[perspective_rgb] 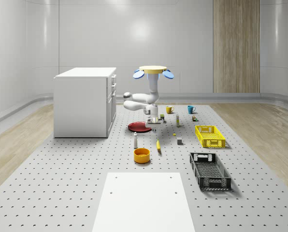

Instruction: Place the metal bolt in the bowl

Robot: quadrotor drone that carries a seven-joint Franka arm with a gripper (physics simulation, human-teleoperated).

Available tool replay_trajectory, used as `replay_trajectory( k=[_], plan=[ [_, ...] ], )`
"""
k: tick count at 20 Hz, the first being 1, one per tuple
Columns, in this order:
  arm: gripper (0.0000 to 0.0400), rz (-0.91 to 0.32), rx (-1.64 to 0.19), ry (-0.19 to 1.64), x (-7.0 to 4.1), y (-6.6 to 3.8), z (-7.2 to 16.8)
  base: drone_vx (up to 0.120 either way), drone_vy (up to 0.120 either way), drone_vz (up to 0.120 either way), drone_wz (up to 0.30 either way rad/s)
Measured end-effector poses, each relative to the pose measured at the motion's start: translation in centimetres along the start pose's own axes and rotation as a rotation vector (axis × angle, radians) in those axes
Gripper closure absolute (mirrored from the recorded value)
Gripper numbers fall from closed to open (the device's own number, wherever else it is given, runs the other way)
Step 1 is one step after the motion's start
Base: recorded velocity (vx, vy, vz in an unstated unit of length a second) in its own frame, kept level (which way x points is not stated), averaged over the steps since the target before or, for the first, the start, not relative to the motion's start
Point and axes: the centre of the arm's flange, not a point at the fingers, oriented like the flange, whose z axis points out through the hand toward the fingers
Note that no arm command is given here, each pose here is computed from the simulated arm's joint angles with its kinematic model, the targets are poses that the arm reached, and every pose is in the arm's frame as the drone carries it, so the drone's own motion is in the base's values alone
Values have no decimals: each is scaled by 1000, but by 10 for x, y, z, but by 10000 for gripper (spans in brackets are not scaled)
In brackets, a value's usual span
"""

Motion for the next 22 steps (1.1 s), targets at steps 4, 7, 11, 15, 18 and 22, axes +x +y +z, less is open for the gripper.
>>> replay_trajectory(
  k=[4, 7, 11, 15, 18, 22],
  plan=[
    [300, 0, 0, 0, 0, 0, 0, 120, -40, 0, 0],
    [300, 0, 0, 0, 0, 0, 0, 120, -67, 0, 0],
    [300, 0, 0, 0, 0, 0, 0, 120, -70, 0, 0],
    [300, 0, 0, 0, 0, 0, 0, 120, -60, 0, 0],
    [300, 0, 0, 0, 0, 0, 0, 120, -93, 0, 0],
    [300, 0, 0, 0, 0, 0, 0, 120, -80, 0, 0]
  ],
)
